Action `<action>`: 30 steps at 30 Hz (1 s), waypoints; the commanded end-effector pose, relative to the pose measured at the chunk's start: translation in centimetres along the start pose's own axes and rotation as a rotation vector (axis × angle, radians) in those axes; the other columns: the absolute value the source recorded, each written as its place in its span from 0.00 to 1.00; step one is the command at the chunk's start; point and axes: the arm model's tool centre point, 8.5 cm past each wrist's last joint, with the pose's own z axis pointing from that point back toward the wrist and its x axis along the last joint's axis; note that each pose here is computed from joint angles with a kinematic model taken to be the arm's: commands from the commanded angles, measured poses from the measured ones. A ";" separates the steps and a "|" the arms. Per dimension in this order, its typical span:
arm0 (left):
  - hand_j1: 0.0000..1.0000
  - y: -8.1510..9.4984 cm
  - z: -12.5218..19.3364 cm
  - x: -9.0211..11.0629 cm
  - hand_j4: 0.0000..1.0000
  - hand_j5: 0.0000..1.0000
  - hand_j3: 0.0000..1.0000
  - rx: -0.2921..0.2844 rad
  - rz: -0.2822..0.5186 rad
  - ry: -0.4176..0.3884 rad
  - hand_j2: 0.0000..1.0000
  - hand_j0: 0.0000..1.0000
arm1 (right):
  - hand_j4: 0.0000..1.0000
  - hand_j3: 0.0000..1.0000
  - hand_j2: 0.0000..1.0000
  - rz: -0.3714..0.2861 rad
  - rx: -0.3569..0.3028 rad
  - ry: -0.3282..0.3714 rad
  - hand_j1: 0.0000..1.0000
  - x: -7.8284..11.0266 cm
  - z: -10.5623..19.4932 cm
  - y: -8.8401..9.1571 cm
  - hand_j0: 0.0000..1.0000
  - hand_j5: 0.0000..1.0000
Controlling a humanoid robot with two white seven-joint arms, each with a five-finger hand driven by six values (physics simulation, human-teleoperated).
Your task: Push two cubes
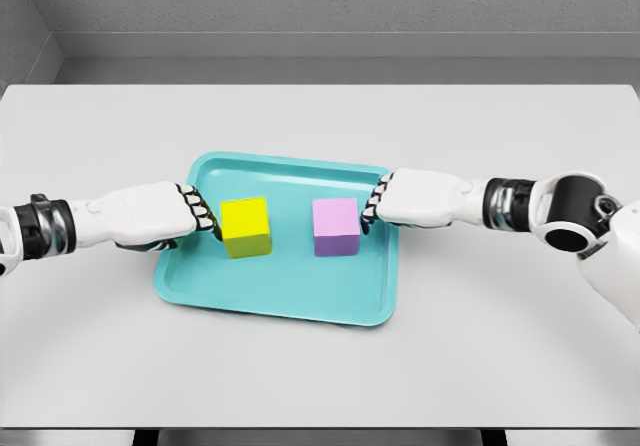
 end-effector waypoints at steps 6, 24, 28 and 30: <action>0.73 0.2 0.0 0.1 0.73 0.73 0.73 -0.001 -0.004 -0.003 0.73 0.73 | 0.59 0.59 0.59 -0.004 -0.014 -0.012 0.59 0.3 -0.9 -0.4 0.59 0.59; 0.73 0.1 -0.5 -0.6 0.73 0.73 0.73 -0.001 0.013 0.011 0.73 0.73 | 0.59 0.59 0.59 -0.027 -0.044 -0.032 0.59 0.7 -3.0 -1.0 0.59 0.59; 0.73 0.3 -0.8 -0.3 0.73 0.73 0.73 0.006 0.011 0.005 0.73 0.73 | 0.59 0.59 0.59 -0.028 -0.049 -0.037 0.59 0.9 -3.2 -1.1 0.59 0.59; 0.73 0.4 -0.9 -0.2 0.73 0.73 0.73 0.009 0.005 0.002 0.73 0.73 | 0.59 0.59 0.59 -0.029 -0.048 -0.035 0.59 0.8 -3.2 -1.1 0.59 0.59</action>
